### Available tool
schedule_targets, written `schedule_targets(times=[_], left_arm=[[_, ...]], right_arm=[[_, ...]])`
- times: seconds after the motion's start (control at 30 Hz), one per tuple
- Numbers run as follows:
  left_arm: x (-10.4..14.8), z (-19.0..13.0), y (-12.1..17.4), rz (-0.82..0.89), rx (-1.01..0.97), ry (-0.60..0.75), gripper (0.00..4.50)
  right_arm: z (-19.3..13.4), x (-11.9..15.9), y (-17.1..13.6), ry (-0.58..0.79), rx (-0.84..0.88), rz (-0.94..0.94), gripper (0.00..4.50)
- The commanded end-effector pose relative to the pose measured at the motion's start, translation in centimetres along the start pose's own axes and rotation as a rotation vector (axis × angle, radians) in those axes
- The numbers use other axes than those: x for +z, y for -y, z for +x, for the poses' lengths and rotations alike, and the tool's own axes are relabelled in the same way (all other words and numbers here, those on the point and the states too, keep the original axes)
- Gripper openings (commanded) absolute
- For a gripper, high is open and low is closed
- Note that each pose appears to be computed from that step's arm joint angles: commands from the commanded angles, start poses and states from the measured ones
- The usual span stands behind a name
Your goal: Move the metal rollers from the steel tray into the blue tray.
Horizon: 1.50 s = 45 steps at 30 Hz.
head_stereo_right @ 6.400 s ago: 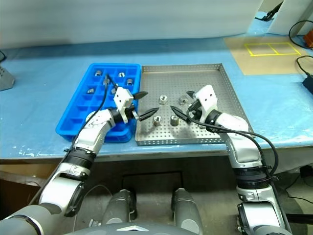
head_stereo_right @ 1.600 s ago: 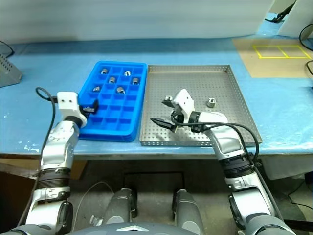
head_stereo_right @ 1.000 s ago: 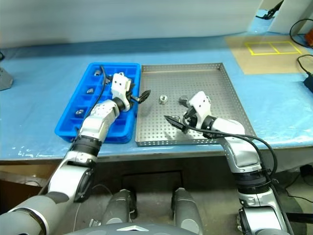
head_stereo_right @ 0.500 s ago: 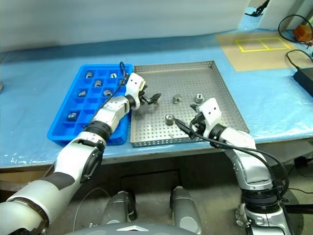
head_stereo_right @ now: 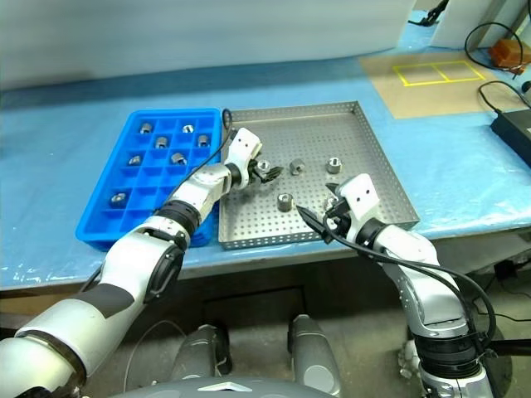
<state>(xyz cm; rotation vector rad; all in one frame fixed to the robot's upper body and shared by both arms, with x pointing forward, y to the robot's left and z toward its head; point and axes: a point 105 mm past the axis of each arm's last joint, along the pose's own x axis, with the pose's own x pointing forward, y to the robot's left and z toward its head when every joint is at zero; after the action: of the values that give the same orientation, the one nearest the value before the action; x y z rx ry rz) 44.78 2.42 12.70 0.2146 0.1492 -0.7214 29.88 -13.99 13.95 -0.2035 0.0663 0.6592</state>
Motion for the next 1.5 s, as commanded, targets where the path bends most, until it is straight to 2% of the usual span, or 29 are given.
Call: schedule_targets(times=[0.03, 0.17, 0.33, 0.43, 0.77, 0.93, 1.2, 1.33, 1.5], left_arm=[[1.1, 0.0, -0.8, 0.062, 0.038, 0.004, 4.03], [0.7, -0.1, -1.0, 0.06, 0.052, -0.013, 2.88], [-0.3, -0.3, -1.2, 0.061, 0.064, -0.037, 1.12], [-0.8, -0.4, -1.2, 0.061, 0.052, -0.047, 0.4], [0.4, -1.2, -2.7, -0.031, 0.091, 0.028, 0.4], [3.1, -1.9, -4.1, -0.11, 0.113, 0.142, 0.4], [8.7, -5.3, -6.2, -0.099, 0.197, 0.354, 0.4], [9.2, -7.6, -6.8, -0.057, 0.277, 0.374, 0.4], [8.1, -11.2, -7.8, -0.007, 0.457, 0.372, 0.4]], right_arm=[[-0.9, 1.4, 0.4, 0.048, -0.036, -0.028, 4.5], [-1.2, 1.4, 0.5, 0.048, -0.049, -0.024, 4.5], [-1.2, 1.4, 0.5, 0.05, -0.051, -0.024, 4.5], [-1.1, 1.4, 0.5, 0.052, -0.045, -0.025, 4.5], [-0.5, 1.4, 0.3, 0.052, -0.014, -0.024, 4.5], [-0.1, 1.4, 0.3, 0.053, 0.01, -0.022, 4.5], [1.6, 1.6, -0.2, 0.063, 0.1, -0.027, 4.5], [2.7, 1.7, -0.6, 0.072, 0.158, -0.029, 4.5], [4.4, 2.1, -1.4, 0.089, 0.249, -0.041, 4.5]])
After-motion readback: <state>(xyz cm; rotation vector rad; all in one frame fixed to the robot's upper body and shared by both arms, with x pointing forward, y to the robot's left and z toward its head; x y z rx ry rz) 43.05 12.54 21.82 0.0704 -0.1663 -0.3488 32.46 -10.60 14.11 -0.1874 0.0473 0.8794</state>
